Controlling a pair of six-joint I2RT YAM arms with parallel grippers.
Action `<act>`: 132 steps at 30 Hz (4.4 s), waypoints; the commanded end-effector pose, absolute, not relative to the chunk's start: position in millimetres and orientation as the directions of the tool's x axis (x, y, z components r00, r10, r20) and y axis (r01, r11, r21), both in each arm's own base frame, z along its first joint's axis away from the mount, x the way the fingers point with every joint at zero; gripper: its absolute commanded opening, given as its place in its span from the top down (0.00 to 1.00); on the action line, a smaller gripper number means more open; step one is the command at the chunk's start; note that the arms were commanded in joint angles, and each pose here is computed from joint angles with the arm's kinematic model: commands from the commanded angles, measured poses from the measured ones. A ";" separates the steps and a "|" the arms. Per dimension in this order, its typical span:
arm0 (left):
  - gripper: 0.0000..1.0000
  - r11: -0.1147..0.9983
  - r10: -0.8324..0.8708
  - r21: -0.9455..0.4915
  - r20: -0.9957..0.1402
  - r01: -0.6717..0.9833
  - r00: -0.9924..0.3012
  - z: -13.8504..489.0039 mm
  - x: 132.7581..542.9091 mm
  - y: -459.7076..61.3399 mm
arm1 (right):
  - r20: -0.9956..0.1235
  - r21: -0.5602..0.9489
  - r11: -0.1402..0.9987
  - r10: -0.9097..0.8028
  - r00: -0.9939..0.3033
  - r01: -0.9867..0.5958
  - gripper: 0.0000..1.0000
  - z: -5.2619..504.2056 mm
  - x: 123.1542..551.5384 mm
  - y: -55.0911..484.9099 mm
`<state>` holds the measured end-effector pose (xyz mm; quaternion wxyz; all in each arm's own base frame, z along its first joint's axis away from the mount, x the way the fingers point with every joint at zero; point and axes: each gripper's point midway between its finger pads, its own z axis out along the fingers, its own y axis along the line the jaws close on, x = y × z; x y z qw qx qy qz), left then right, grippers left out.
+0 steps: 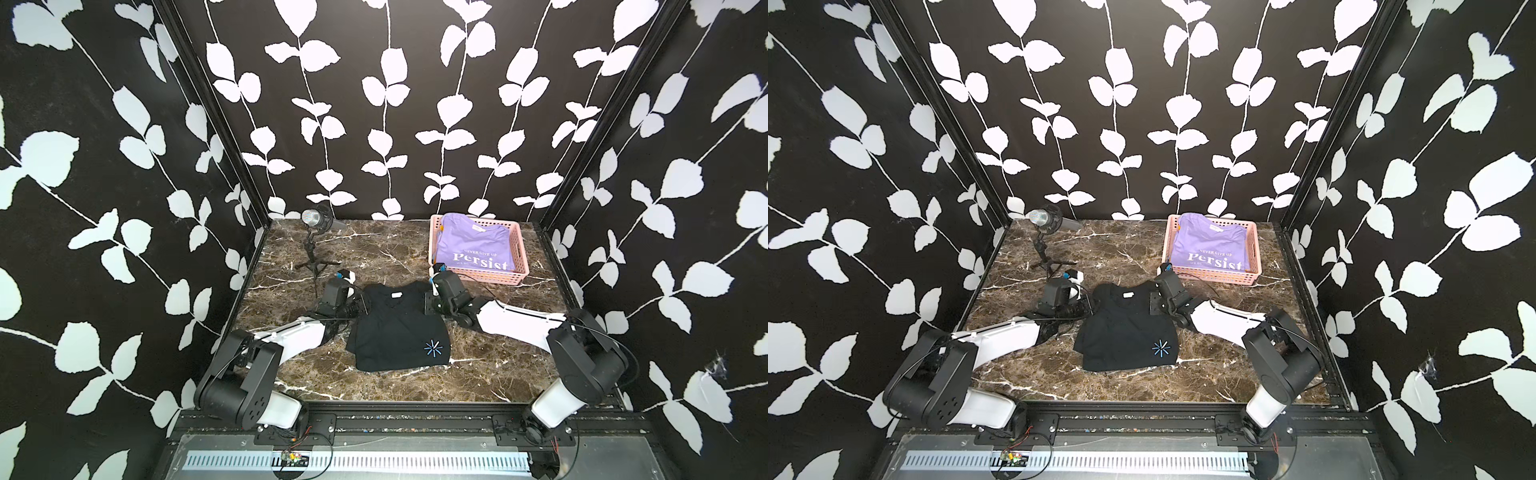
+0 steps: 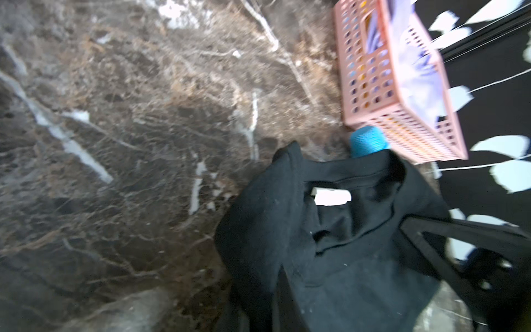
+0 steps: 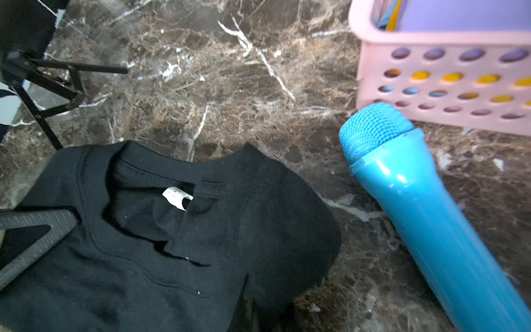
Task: Put the folded t-shirts into the basket
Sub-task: Pick up the T-shirt from the center of the board, then place the T-shirt in the bin.
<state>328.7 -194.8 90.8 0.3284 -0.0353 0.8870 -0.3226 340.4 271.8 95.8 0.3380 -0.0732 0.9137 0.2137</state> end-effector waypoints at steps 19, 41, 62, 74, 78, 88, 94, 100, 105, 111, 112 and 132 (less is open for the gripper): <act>1.00 0.708 -0.205 -0.538 -0.776 0.458 -0.596 272.6 326.1 -263.6 | -0.791 0.228 0.906 -0.041 -0.611 -0.356 1.00 250.4 335.9 220.3; 1.00 0.588 -0.128 -0.536 -0.801 0.606 -0.584 300.8 432.6 -396.5 | -0.832 0.111 0.992 0.059 -0.551 -0.062 1.00 306.9 403.3 102.1; 1.00 0.672 -0.053 -0.268 -0.947 0.690 -0.316 252.9 550.2 -492.1 | -0.894 -0.091 0.952 0.051 -0.446 0.292 1.00 296.0 510.7 -10.1; 0.98 0.749 -0.035 -0.218 -0.956 0.626 -0.290 190.4 578.4 -491.3 | -0.880 -0.056 0.931 0.125 -0.458 0.362 1.00 243.4 562.4 -28.2; 0.86 0.767 0.020 -0.185 -0.950 0.615 -0.310 168.3 579.3 -488.7 | -0.867 -0.037 0.926 0.157 -0.473 0.375 1.00 223.7 575.2 -30.7; 0.66 0.804 0.039 -0.156 -0.949 0.574 -0.313 165.5 592.8 -468.3 | -0.830 0.073 0.922 0.268 -0.489 0.380 1.00 188.6 604.8 -22.8; 0.54 0.815 0.039 -0.160 -0.944 0.558 -0.328 170.6 598.7 -454.3 | -0.810 0.183 0.892 0.374 -0.451 0.412 1.00 181.4 615.0 -23.0; 0.51 0.813 0.064 -0.140 -0.943 0.565 -0.325 182.5 593.4 -449.8 | -0.778 0.262 0.860 0.457 -0.431 0.439 1.00 170.2 624.8 -24.6; 0.51 0.815 0.086 -0.130 -0.936 0.565 -0.340 181.0 589.2 -446.9 | -0.738 0.352 0.815 0.544 -0.399 0.461 1.00 162.7 631.8 -27.7; 0.50 0.813 0.095 -0.131 -0.931 0.568 -0.351 182.0 585.0 -445.3 | -0.684 0.461 0.751 0.640 -0.351 0.472 1.00 160.6 641.2 -24.8; 0.50 0.813 0.098 -0.130 -0.930 0.567 -0.354 182.4 584.6 -444.4 | -0.671 0.482 0.736 0.659 -0.340 0.475 1.00 160.4 642.2 -25.3; 0.47 0.786 0.127 -0.162 -0.902 0.597 -0.412 192.7 561.9 -441.5 | -0.476 0.716 0.481 0.867 -0.151 0.506 1.00 150.3 638.9 -38.7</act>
